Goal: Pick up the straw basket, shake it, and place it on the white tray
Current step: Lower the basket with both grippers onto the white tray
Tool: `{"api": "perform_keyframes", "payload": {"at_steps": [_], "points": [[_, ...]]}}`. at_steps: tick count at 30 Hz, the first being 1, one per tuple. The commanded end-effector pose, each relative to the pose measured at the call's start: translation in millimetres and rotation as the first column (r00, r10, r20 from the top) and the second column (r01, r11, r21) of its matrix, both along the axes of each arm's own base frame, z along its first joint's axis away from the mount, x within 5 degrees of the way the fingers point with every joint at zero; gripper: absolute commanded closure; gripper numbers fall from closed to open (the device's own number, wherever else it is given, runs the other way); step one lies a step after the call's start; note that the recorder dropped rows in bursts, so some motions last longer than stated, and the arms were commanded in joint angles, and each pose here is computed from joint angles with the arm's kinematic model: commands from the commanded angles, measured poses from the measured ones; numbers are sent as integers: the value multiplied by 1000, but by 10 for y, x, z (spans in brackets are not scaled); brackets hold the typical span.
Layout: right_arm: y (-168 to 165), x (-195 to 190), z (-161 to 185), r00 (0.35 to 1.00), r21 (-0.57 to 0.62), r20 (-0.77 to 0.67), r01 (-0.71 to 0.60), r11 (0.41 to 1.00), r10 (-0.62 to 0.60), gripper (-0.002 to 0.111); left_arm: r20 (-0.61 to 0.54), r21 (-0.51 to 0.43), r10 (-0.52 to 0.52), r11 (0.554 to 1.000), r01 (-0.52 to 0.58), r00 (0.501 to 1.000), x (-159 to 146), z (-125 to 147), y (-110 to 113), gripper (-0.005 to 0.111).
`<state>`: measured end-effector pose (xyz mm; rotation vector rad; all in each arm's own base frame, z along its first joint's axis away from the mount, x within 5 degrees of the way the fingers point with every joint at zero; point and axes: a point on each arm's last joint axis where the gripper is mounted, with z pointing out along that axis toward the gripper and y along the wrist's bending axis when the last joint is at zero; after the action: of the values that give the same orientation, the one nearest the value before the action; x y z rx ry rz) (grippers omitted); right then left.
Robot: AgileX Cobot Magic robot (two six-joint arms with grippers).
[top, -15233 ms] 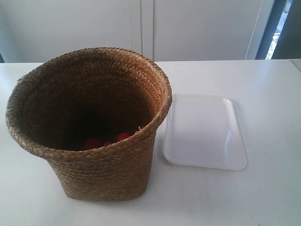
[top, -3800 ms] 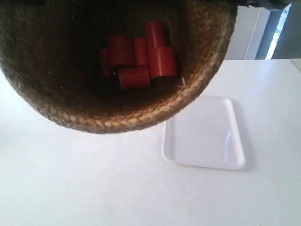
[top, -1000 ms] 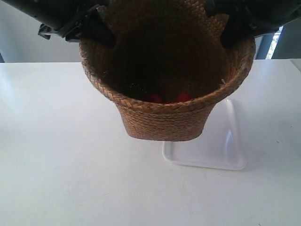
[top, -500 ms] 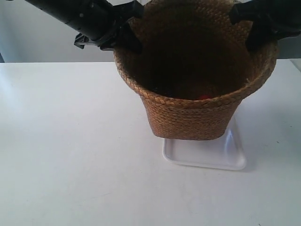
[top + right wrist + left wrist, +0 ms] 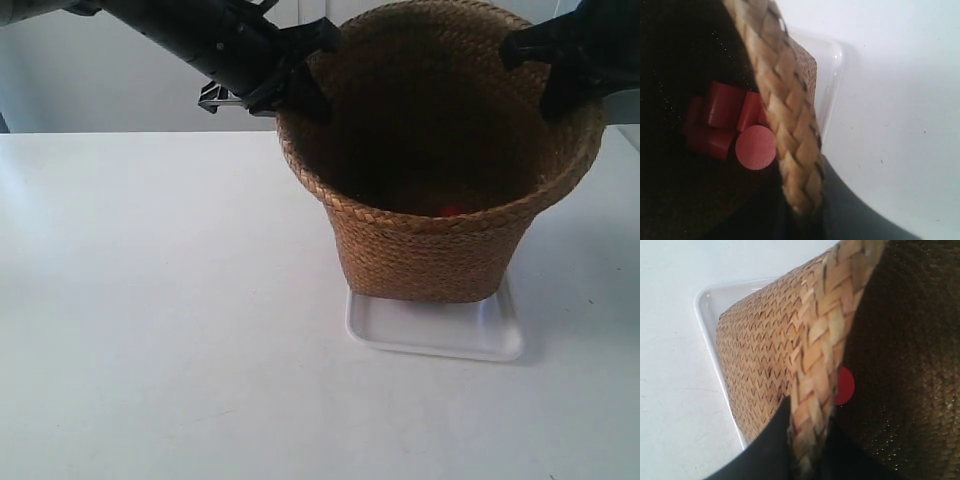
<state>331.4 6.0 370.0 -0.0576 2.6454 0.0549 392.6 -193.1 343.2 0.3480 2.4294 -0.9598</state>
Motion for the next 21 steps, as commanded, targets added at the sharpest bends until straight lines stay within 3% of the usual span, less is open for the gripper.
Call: {"api": "perform_keyframes", "payload": {"at_steps": [1,6,21], "points": [[-61,9,9,1000,-39,10,11,999,-11,108,26,-55,-14,998,15,1000,-55,186,-76,107],[-98,1,5,1000,-50,1,23,998,-23,108,24,-17,-15,1000,15,1000,-72,136,-144,107],[-119,12,6,999,-65,14,46,997,-45,108,7,-16,-19,1000,19,1000,-28,14,-232,107]]}}
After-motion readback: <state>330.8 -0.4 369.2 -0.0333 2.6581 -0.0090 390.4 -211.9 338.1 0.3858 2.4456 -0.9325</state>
